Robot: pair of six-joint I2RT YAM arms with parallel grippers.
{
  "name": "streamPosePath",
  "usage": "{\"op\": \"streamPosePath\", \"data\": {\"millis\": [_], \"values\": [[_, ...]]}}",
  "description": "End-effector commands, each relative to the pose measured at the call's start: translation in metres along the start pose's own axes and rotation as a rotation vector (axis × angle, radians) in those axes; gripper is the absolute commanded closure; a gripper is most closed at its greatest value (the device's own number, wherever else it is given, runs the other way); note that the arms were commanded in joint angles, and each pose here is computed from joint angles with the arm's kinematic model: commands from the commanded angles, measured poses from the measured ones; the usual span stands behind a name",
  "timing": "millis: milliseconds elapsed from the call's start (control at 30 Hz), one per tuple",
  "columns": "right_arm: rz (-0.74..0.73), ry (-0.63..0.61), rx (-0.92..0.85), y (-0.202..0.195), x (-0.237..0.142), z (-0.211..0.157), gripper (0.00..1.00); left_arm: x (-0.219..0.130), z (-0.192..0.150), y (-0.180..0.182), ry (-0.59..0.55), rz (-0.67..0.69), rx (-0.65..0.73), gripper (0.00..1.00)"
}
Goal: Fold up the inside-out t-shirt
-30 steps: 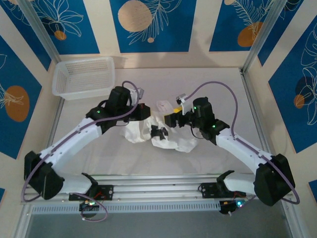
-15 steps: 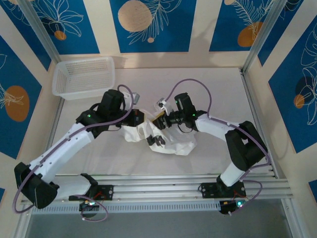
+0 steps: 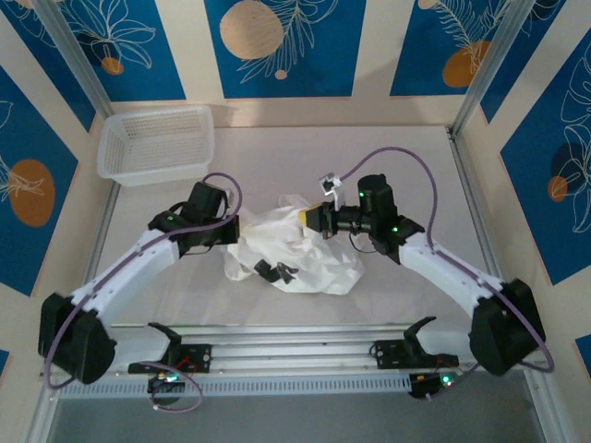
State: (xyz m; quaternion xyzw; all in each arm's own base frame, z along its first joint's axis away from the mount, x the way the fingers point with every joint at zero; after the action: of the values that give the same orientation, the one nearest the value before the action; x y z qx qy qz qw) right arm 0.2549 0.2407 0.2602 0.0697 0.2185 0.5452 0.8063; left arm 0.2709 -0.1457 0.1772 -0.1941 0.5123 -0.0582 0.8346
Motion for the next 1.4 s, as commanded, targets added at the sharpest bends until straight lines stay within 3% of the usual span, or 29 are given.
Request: {"op": "streamPosePath", "data": {"millis": [0, 100, 200, 300, 433, 533, 633, 767, 867, 900, 933, 967, 1033, 1100, 1233, 1367], "values": [[0.071, -0.034, 0.116, 0.018, -0.011, 0.012, 1.0, 0.015, 0.015, 0.003, -0.05, 0.013, -0.012, 0.87], [0.076, -0.042, 0.129, 0.025, -0.014, 0.015, 1.0, 0.007, 0.029, 0.001, -0.112, 0.029, 0.003, 0.62], [0.05, -0.027, 0.13, 0.023, -0.013, 0.015, 1.0, -0.024, 0.038, 0.0, -0.195, 0.038, 0.02, 0.47], [0.029, -0.021, 0.124, 0.021, -0.011, 0.013, 1.0, -0.054, 0.031, -0.005, -0.219, -0.035, -0.005, 0.43], [0.019, -0.01, 0.136, 0.017, -0.006, 0.013, 1.0, -0.069, -0.001, -0.048, -0.103, -0.34, -0.054, 0.44], [0.015, -0.005, 0.14, 0.017, -0.003, 0.015, 1.0, -0.062, -0.021, -0.087, 0.023, -0.554, -0.117, 0.44], [0.009, 0.002, 0.137, 0.019, -0.002, 0.016, 1.0, -0.048, -0.033, -0.121, 0.134, -0.655, -0.11, 0.42], [0.012, 0.007, 0.132, 0.022, -0.002, 0.018, 1.0, -0.01, -0.043, -0.136, 0.202, -0.587, -0.077, 0.23], [0.006, 0.006, 0.136, 0.024, -0.003, 0.019, 1.0, 0.021, -0.046, -0.133, 0.233, -0.527, -0.096, 0.18], [-0.003, 0.007, 0.147, 0.023, -0.003, 0.018, 1.0, 0.026, -0.046, -0.135, 0.245, -0.527, -0.096, 0.22], [-0.021, 0.009, 0.162, 0.021, -0.004, 0.017, 1.0, 0.029, -0.047, -0.138, 0.258, -0.544, -0.091, 0.33], [-0.048, 0.016, 0.181, 0.017, -0.004, 0.015, 1.0, 0.029, -0.047, -0.141, 0.265, -0.558, -0.091, 0.46], [-0.155, 0.03, 0.244, -0.002, -0.01, 0.006, 1.0, 0.02, -0.039, -0.142, 0.243, -0.587, -0.084, 0.82], [-0.252, 0.038, 0.321, -0.027, -0.022, -0.014, 1.0, 0.003, -0.025, -0.135, 0.196, -0.596, -0.086, 1.0], [-0.41, 0.042, 0.491, -0.072, -0.05, -0.082, 1.0, -0.043, 0.006, -0.111, 0.08, -0.663, -0.131, 1.0], [-0.317, 0.103, 0.377, -0.048, -0.04, -0.109, 0.97, -0.076, 0.013, -0.112, 0.035, -0.75, -0.068, 1.0]]}}
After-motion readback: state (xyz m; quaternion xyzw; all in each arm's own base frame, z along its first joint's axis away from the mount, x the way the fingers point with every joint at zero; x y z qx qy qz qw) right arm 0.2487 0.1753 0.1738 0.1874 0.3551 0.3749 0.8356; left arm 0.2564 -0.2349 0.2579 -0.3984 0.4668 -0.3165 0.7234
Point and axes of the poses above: each hand's point on the last joint's axis, 136 mm out from that joint toward the fingers, its own x axis out along the fingers, its own y axis along the line the jaws close on, z = x × y, the point moved 4 cm from there along -x, back along the fingers, and after that the axes turned 14 degrees about -x, right-handed, at the moved point
